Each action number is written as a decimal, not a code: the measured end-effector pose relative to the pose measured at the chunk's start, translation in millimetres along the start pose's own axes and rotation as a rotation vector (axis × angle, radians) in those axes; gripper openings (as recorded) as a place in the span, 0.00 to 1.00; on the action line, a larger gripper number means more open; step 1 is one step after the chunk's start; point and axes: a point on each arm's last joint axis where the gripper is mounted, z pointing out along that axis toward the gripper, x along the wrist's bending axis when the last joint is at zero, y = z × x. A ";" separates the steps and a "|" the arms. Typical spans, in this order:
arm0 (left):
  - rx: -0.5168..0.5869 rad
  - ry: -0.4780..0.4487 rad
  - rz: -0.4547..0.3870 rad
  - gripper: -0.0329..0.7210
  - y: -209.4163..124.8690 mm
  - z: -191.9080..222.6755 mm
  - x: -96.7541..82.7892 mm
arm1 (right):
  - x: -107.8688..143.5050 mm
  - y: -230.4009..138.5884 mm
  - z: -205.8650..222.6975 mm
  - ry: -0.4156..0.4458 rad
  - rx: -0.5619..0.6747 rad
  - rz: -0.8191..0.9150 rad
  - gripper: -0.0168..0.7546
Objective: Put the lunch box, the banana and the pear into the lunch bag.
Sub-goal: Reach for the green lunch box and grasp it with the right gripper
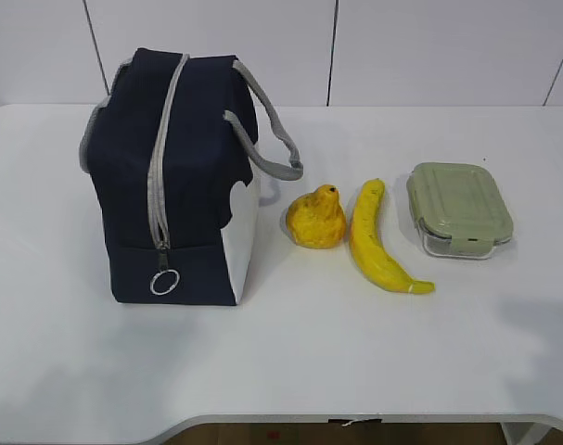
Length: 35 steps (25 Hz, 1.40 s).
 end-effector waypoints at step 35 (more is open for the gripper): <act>0.000 0.000 0.000 0.36 0.0 0.0 0.0 | 25.2 134.3 151.7 0.329 0.611 0.100 0.54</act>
